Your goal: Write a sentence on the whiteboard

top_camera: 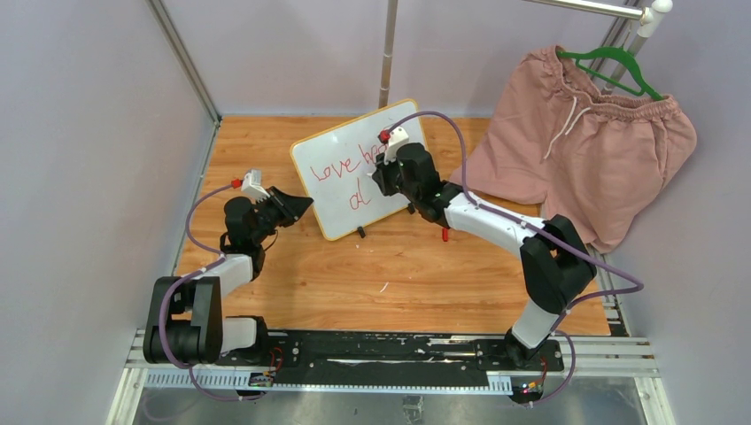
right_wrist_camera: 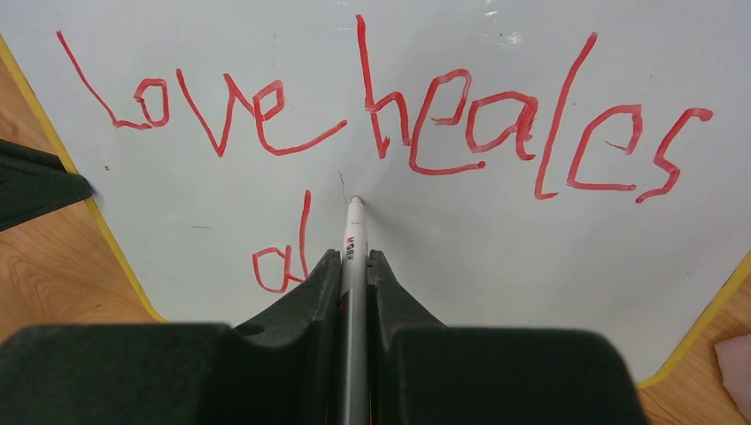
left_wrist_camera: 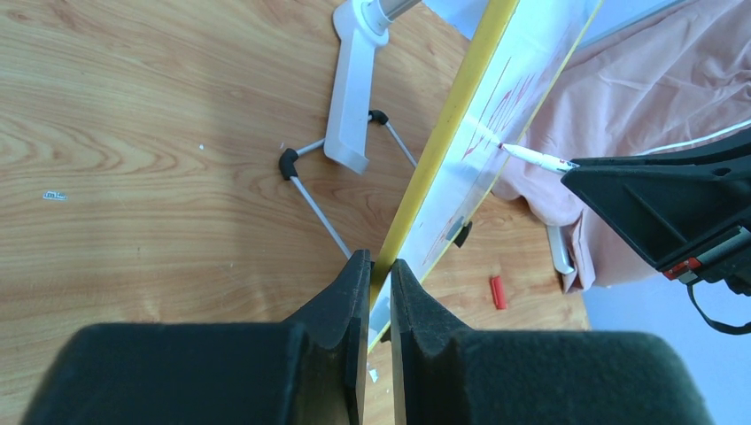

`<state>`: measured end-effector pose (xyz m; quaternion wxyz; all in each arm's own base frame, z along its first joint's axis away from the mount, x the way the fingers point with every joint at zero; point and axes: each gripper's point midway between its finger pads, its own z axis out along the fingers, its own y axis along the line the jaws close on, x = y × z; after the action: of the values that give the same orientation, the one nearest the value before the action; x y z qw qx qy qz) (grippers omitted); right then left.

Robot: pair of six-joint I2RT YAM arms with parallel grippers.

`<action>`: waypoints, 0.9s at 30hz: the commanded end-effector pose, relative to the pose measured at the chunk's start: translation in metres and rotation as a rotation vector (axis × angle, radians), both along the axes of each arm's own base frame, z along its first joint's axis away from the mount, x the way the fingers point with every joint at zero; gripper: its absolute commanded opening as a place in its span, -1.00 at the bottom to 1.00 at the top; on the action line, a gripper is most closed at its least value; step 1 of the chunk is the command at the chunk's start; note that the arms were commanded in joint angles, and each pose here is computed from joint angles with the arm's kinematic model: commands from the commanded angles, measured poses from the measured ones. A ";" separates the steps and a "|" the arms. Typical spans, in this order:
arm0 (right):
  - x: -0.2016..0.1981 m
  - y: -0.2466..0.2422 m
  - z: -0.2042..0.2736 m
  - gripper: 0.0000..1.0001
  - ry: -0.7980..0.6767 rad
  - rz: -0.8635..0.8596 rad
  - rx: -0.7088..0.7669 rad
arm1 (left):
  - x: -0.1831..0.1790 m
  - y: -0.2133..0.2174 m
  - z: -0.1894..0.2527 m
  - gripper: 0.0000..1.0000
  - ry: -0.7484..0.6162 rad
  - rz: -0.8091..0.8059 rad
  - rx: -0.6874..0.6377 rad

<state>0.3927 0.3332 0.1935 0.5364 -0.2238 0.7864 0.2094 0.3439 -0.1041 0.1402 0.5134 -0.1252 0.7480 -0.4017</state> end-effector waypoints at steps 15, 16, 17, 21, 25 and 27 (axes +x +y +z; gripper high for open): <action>-0.006 -0.015 -0.022 -1.00 0.048 -0.049 0.016 | 0.000 0.001 0.005 -1.00 -0.018 0.006 0.008; -0.007 -0.015 -0.022 -1.00 0.048 -0.047 0.015 | 0.000 0.001 0.004 -1.00 -0.017 0.006 0.008; -0.008 -0.015 -0.022 -1.00 0.050 -0.048 0.016 | 0.000 0.001 0.005 -1.00 -0.018 0.007 0.008; -0.011 -0.016 -0.023 -1.00 0.052 -0.043 0.019 | 0.000 0.001 0.005 -1.00 -0.019 0.007 0.008; -0.015 -0.016 -0.026 -1.00 0.060 -0.039 0.018 | -0.001 0.001 0.004 -1.00 -0.018 0.006 0.008; -0.017 -0.016 -0.029 -1.00 0.065 -0.038 0.016 | -0.001 0.001 0.005 -1.00 -0.019 0.007 0.008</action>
<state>0.3785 0.3232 0.1673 0.5164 -0.2063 0.8027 0.2154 0.3439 -0.1042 0.1400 0.5133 -0.1254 0.7482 -0.4012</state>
